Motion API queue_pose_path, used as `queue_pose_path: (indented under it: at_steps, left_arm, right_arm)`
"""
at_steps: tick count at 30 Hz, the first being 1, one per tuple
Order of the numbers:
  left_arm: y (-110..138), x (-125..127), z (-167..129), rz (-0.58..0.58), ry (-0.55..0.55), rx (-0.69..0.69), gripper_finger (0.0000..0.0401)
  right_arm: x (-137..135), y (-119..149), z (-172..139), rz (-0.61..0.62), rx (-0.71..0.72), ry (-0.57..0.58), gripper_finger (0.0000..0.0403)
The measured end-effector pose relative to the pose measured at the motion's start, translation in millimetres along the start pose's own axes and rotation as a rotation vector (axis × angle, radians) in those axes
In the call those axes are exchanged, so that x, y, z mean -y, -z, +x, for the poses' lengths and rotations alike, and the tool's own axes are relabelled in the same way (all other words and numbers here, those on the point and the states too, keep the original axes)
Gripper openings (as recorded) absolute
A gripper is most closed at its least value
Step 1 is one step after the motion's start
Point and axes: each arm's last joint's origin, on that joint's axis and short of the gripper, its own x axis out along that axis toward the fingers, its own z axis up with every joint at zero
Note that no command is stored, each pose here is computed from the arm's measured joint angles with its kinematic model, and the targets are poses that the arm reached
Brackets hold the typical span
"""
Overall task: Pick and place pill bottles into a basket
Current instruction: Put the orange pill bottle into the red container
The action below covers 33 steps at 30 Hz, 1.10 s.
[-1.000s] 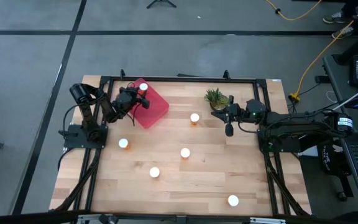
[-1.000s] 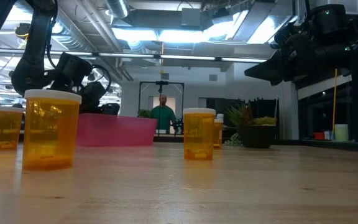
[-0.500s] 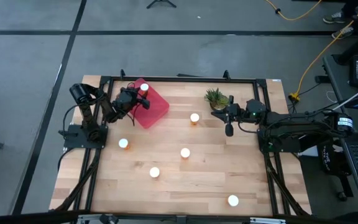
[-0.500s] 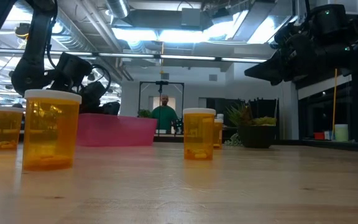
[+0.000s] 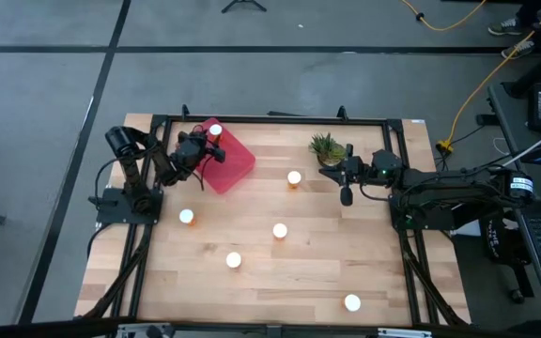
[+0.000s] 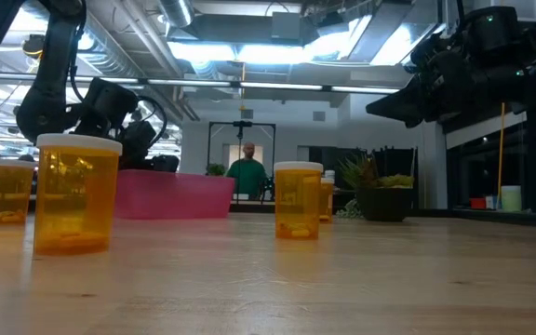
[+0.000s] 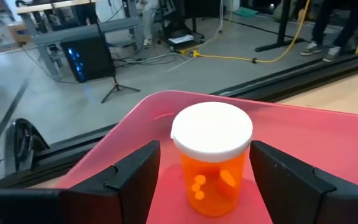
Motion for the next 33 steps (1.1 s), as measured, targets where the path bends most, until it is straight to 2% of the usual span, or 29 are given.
queue_pose_path:
  at_steps: [11, 15, 25, 28, 33]
  left_arm:
    - [-9, 12, -8, -0.017, 0.088, 0.057, 0.0242]
    - [-19, 17, -15, 0.021, 0.112, 0.105, 0.0243]
    - [-34, 22, -33, 0.073, 0.148, 0.068, 0.0242]
    - [-41, 26, -42, 0.093, 0.205, 0.080, 0.0241]
    - [-51, 34, -64, 0.116, 0.373, 0.088, 0.0240]
  right_arm:
    - [0, 0, 0, 0.004, -0.003, 0.000, 0.0016]
    - [0, 1, 0, 0.006, -0.014, -0.001, 0.0016]
    - [0, 2, 0, 0.011, -0.023, -0.001, 0.0016]
    - [0, 2, 0, 0.011, -0.023, -0.001, 0.0016]
    - [0, 2, 0, 0.011, -0.023, -0.001, 0.0016]
